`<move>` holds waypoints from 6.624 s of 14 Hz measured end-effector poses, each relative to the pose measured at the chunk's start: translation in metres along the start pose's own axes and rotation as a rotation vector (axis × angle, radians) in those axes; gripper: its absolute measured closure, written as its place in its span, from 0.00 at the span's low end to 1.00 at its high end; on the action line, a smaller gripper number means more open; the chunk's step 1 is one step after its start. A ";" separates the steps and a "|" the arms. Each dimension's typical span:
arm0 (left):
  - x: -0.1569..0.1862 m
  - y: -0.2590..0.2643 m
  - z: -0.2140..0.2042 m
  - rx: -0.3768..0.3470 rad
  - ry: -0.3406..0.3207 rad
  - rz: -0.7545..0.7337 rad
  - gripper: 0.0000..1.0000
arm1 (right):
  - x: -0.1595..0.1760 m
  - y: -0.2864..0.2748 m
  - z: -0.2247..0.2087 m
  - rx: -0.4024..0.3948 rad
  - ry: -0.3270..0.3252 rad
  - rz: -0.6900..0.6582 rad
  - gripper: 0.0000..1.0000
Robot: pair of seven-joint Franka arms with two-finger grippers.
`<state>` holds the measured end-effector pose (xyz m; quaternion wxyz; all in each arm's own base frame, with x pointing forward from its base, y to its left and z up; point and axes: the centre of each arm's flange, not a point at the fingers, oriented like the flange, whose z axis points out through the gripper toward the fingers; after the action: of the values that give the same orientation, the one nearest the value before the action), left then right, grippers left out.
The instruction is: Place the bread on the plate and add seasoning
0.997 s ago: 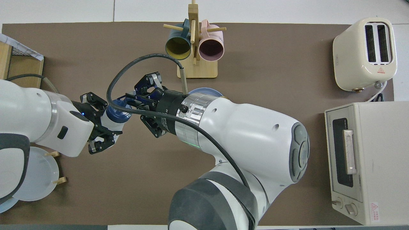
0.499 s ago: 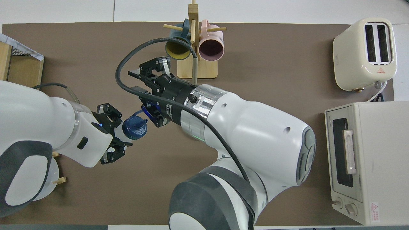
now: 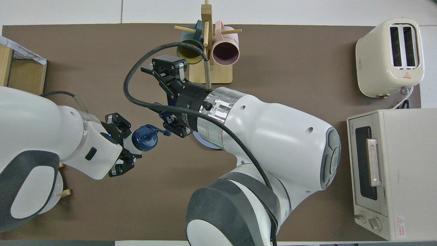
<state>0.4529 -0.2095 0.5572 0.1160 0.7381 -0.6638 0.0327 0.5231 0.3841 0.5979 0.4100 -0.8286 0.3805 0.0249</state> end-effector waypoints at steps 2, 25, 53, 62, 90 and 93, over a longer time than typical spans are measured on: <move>-0.001 -0.002 -0.001 0.010 0.003 -0.002 0.60 | 0.037 0.009 -0.017 -0.129 0.038 -0.178 0.00; 0.093 -0.033 0.026 0.341 -0.386 -0.005 0.60 | 0.215 0.115 -0.228 -0.955 -0.051 -0.755 0.00; 0.201 0.018 0.197 0.676 -1.169 0.058 0.60 | 0.238 0.123 -0.257 -0.963 -0.029 -0.763 0.00; 0.206 0.017 0.255 0.732 -1.373 0.092 0.60 | 0.256 0.134 -0.278 -0.955 -0.010 -0.715 0.00; 0.192 -0.054 0.280 0.881 -1.531 0.078 0.60 | 0.258 0.135 -0.280 -0.954 -0.009 -0.711 0.00; 0.180 -0.070 0.277 0.867 -1.526 0.064 0.60 | 0.258 0.135 -0.280 -0.954 -0.009 -0.711 0.00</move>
<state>0.5140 -0.4375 0.3156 -0.6513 0.5185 -0.5096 -0.2173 0.5422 -0.0194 0.6033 -0.0228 -0.9978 0.0246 0.0579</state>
